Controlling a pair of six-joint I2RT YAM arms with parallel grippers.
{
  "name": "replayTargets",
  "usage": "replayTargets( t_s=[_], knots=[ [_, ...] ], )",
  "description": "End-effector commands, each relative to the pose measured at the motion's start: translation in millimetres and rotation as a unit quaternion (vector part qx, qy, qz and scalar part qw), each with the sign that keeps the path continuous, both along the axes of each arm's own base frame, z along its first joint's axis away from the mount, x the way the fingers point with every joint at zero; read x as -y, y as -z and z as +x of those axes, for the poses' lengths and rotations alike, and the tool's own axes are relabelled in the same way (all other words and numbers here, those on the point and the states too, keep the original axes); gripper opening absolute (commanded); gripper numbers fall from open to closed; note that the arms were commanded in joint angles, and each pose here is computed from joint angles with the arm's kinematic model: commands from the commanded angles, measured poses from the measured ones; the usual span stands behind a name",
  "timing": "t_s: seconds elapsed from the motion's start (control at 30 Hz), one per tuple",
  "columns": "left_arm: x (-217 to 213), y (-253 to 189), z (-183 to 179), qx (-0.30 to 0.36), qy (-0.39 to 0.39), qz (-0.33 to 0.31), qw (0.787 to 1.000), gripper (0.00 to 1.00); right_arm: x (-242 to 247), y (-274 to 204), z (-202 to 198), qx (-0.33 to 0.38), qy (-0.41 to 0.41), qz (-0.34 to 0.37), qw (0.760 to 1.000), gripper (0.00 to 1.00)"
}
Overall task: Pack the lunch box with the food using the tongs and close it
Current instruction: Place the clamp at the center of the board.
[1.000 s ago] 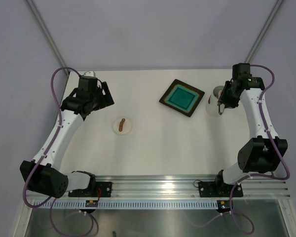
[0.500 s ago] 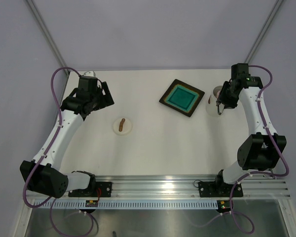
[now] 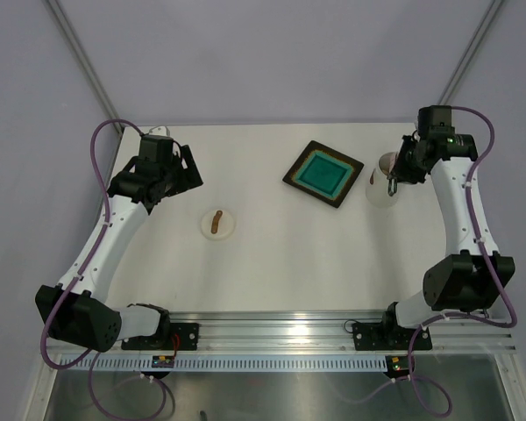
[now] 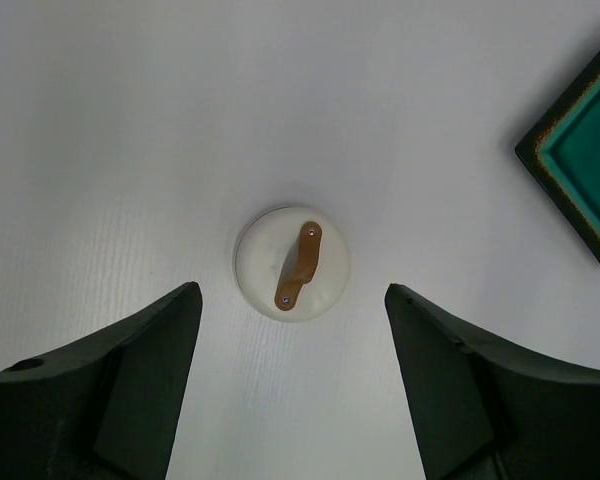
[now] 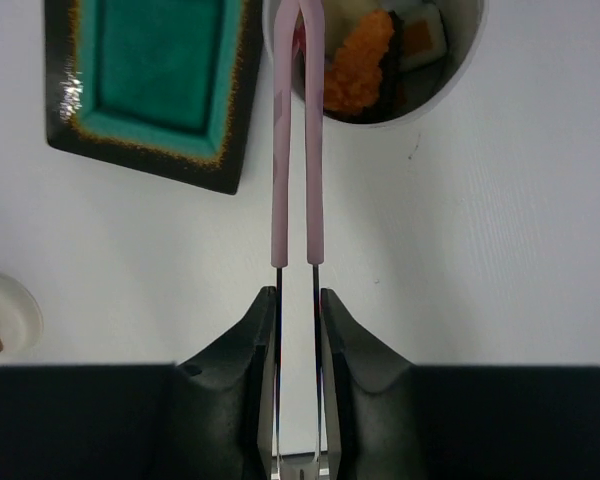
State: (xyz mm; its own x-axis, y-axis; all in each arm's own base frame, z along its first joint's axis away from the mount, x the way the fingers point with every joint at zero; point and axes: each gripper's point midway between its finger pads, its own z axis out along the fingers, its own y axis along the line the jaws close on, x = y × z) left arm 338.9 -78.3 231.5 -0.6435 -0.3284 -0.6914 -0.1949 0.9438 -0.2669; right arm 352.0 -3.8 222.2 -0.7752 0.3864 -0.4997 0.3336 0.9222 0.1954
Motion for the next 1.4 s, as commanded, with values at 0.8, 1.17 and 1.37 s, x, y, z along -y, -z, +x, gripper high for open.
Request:
replayTargets(
  t_s=[0.8,1.17,1.37],
  knots=[
    [-1.3,-7.7,-2.5,0.015,0.013,0.000,1.000,0.79,-278.5,117.1,-24.1,0.029,-0.306,-0.040,0.951,0.30],
    [-1.8,9.1,-3.7,-0.017,0.018,0.012,1.000,0.80,-299.9,139.3,-9.6,0.024,-0.305,-0.042,0.951,0.76],
    [-7.9,6.3,-1.0,-0.020,0.005,0.018,1.000,0.80,-315.0,110.8,-1.4,0.044,-0.276,-0.015,0.960,0.75]
  ],
)
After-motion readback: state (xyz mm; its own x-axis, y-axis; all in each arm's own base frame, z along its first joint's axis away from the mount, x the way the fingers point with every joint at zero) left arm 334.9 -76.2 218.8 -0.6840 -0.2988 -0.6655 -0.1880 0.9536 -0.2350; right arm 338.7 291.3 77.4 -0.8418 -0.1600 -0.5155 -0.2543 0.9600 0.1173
